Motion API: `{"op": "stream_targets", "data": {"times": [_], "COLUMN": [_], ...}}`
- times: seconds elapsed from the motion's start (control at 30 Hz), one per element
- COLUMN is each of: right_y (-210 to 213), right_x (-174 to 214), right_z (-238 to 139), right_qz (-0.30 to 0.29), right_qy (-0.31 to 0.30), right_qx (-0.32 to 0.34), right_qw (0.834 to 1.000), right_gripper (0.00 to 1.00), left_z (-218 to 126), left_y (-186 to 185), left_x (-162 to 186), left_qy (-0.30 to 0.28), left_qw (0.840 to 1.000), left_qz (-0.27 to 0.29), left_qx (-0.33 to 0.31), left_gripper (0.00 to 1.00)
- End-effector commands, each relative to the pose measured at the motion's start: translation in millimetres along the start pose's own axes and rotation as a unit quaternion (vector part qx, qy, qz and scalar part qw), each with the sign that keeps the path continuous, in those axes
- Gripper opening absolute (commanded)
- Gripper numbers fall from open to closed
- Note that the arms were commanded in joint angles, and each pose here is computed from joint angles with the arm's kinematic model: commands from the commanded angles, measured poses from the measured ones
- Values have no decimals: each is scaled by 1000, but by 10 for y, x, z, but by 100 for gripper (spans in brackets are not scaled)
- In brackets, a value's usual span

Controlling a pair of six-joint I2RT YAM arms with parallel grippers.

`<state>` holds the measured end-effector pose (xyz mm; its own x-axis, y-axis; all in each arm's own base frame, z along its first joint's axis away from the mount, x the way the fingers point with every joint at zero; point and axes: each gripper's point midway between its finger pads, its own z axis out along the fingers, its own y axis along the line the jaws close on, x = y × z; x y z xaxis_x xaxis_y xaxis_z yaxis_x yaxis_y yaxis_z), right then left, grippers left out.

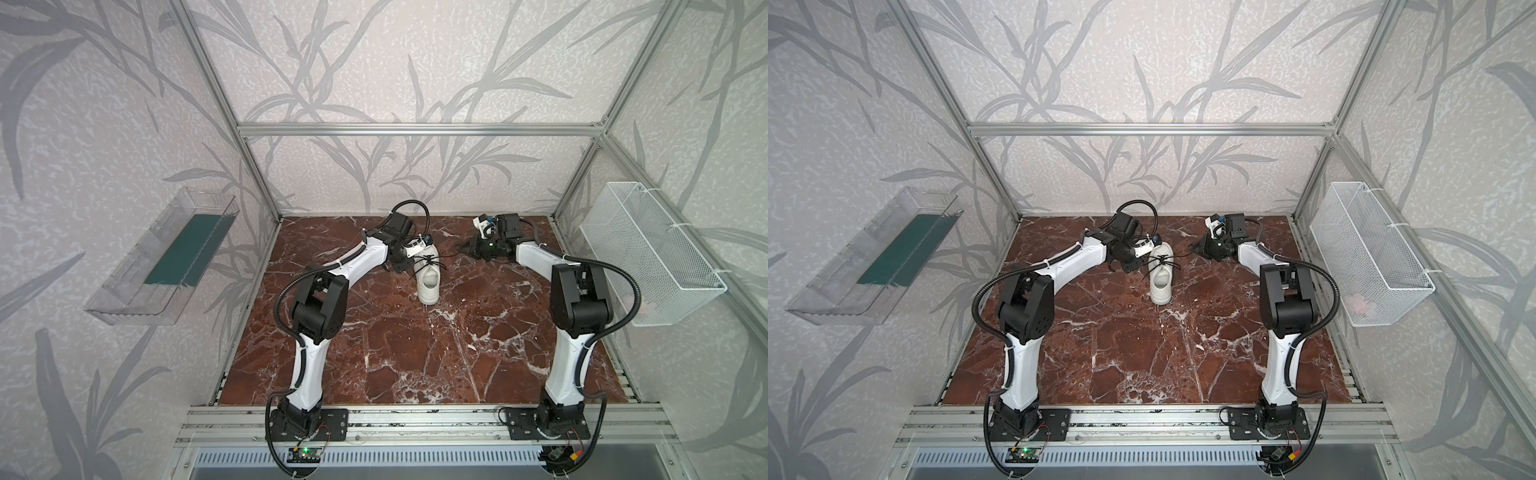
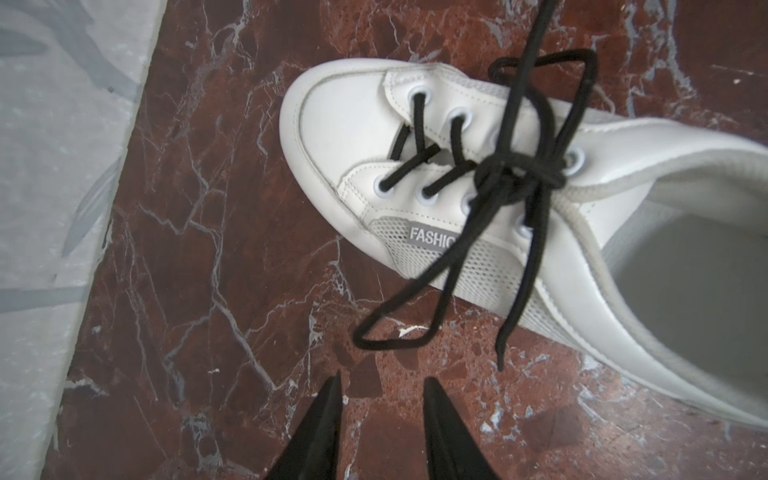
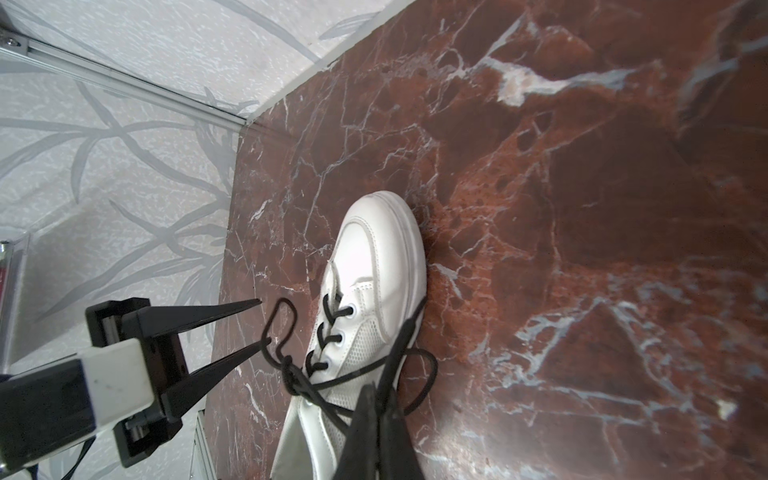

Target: Tie the shoes

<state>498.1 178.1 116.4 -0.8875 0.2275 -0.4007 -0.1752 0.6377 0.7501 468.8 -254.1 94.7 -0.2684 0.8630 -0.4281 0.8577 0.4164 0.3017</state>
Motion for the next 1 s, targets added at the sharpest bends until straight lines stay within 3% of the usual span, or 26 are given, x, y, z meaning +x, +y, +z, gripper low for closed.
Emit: {"op": "stream_targets", "data": {"times": [0.0, 0.2, 0.37, 0.47, 0.63, 0.97], "right_y": [47, 15, 12, 26, 19, 27], "right_x": [-9, -9, -17, -25, -34, -48], "right_z": [54, 51, 58, 54, 39, 52], "right_qz": [-4, -6, -5, -7, -9, -9], "right_qy": [8, 10, 11, 11, 12, 13], "right_qx": [-16, -6, -6, -8, -6, -9], "right_qw": [1000, 1000, 1000, 1000, 1000, 1000], "right_gripper": [0, 0, 0, 0, 0, 0], "left_z": [-159, -322, -260, -192, -130, -22], "left_y": [-9, -49, -128, -133, -162, -243], "left_x": [-93, -268, -297, -312, -369, -394], "left_qy": [-22, -71, -74, -71, -73, -60], "left_qw": [1000, 997, 996, 996, 995, 992], "left_qz": [3, 17, 23, 24, 30, 40], "left_qx": [3, 12, 38, 45, 66, 101], "left_gripper": [38, 47, 48, 46, 33, 35]}}
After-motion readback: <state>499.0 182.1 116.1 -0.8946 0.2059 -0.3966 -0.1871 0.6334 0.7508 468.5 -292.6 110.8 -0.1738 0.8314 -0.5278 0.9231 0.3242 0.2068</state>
